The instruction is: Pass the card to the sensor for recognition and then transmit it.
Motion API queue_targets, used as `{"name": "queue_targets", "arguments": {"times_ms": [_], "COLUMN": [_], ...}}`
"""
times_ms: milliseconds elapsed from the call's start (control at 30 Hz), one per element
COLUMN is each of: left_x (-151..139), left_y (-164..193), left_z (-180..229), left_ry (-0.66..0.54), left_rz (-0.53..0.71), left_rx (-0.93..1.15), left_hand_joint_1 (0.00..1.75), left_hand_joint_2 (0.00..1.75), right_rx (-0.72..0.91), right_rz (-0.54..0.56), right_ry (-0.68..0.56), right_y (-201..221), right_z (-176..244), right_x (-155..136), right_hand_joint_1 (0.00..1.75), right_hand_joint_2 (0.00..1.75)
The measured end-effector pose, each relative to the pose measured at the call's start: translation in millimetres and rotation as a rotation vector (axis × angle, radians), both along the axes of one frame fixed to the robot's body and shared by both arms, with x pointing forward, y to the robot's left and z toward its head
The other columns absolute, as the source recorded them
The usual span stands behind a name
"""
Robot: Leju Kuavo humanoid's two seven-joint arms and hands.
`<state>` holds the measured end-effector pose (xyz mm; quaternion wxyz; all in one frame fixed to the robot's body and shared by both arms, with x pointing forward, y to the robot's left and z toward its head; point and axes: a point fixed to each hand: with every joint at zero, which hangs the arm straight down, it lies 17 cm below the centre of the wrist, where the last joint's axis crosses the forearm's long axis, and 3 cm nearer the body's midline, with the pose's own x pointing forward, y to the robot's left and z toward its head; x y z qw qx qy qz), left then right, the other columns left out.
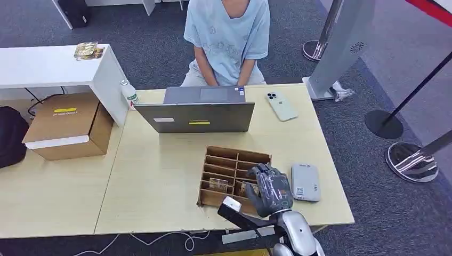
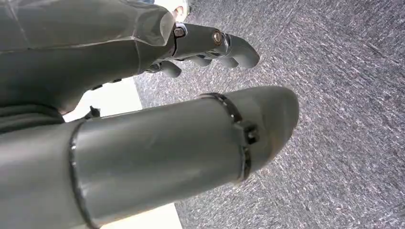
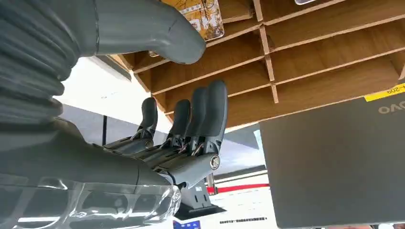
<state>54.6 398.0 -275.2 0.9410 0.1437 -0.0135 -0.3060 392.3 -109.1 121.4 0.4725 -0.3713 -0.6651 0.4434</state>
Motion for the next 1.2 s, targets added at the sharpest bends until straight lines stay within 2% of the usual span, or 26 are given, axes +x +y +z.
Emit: {"name": "queue_targets", "arguments": {"times_ms": [233,400,700,867,1200], "left_x": [0,0,0,0,-1], "left_y": [0,0,0,0,0], "left_z": [0,0,0,0,0], "left_ry": [0.0,0.0,0.0,0.0,0.003], "left_rz": [0.0,0.0,0.001,0.001,0.003], "left_rx": [0.0,0.0,0.0,0.0,0.001], "left_hand_joint_1": [0.0,0.0,0.0,0.0,0.0], "left_hand_joint_2": [0.0,0.0,0.0,0.0,0.0], "right_rx": [-0.026,-0.042,-0.066,-0.077,-0.112], "right_rz": [-0.011,-0.011,-0.012,-0.01,-0.007], "right_ry": [0.001,0.001,0.014,0.022,0.025], "right_y": [-1,-1,0,0,2], "right_z": [-2,-3,-12,-16,-21], "right_x": [0,0,-1,-1,2], "right_hand_joint_1": [0.99,1.01,0.86,0.93,0.87], "right_hand_joint_2": [1.75,1.75,1.75,1.75,1.75]}}
